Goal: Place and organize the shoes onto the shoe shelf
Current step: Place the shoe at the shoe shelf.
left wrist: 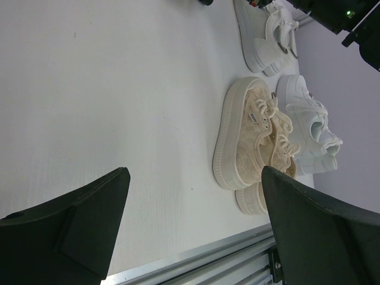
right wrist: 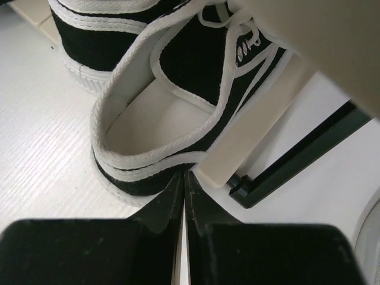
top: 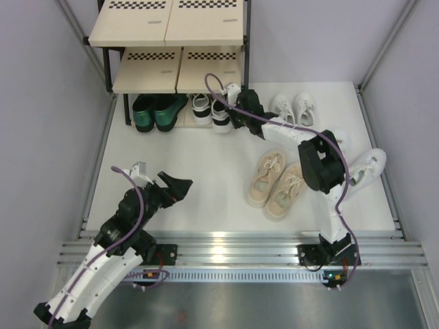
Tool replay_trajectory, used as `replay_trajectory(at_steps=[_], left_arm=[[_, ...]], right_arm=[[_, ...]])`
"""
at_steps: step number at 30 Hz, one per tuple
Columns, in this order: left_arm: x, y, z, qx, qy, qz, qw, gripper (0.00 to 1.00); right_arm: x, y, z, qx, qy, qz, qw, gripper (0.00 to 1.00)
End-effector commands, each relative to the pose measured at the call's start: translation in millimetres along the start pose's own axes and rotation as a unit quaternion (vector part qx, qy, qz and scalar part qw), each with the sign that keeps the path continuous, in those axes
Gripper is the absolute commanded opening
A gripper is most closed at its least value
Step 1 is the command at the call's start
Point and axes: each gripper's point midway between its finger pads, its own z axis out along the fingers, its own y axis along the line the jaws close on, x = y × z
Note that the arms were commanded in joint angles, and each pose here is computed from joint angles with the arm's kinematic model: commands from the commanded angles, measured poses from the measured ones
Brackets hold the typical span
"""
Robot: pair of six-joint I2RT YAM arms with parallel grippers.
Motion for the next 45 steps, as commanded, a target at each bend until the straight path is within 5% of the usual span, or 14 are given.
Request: replay_trajectory(at_steps=[1, 8, 12, 18, 32, 45], left_arm=[[-8, -10, 1, 0.023, -0.019, -0.007, 1.000, 0.98], [-7, -10, 2, 0.024, -0.017, -0.008, 1.000, 0.98], [-3, -8, 3, 0.025, -0.013, -0.010, 1.000, 0.98], [-3, -8, 2, 0.030, -0.015, -0.014, 0.999, 0.98], [-3, -4, 5, 0.019, -0.015, -0.010, 1.000, 0.98], [-3, -7, 7, 0.019, -0.014, -0.012, 1.000, 0.98]], right_arm=[[-36, 5, -5, 0.005, -0.046, -0.013, 0.999, 0.02], [-46, 24, -57, -0.056, -0.063, -0.094, 0.992, 0.06], [-35, 55, -74, -0.155, -0.049, -0.154, 0.974, 0.10], [-13, 87, -59, -0.265, -0.014, -0.192, 0.945, 0.11], [-17, 43, 7, -0.102, 0.000, -0.213, 0.972, 0.04], [-25, 38, 26, -0.087, -0.001, -0.203, 0.975, 0.04]])
